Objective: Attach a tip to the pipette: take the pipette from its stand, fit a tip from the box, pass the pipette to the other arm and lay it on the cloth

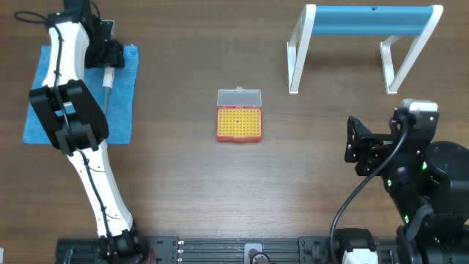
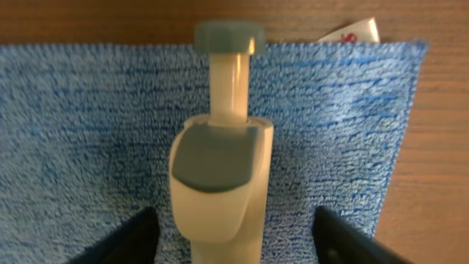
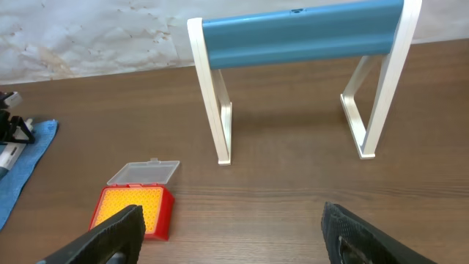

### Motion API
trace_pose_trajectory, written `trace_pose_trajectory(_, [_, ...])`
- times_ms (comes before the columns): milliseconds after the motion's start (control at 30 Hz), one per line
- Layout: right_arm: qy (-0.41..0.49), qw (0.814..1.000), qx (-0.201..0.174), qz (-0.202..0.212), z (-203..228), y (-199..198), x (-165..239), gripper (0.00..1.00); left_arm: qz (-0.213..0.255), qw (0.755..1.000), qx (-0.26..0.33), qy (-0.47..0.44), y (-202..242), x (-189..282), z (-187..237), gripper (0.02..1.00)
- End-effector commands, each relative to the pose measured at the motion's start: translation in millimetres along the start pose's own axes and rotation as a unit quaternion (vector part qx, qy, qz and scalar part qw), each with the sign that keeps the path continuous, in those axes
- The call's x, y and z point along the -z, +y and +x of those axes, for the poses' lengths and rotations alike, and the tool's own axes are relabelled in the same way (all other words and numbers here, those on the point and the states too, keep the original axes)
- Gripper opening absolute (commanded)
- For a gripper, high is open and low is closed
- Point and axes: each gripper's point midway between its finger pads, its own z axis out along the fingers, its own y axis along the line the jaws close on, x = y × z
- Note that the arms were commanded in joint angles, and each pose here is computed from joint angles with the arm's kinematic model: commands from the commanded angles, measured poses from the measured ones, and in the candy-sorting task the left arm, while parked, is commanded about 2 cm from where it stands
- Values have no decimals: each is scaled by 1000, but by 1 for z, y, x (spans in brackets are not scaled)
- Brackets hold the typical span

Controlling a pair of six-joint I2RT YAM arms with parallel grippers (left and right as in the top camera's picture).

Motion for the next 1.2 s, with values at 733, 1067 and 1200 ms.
trace_pose_trajectory(733, [4, 1000, -5, -6, 2, 2, -2, 794, -25, 970, -64, -232, -77, 328, 14, 998])
trace_pose_trajectory(1067, [4, 1000, -5, -6, 2, 2, -2, 794, -40, 926, -86, -365, -112, 479, 133, 998])
trace_pose_trajectory(1200, [4, 1000, -5, -6, 2, 2, -2, 794, -54, 890, -89, -443, -120, 533, 188, 998])
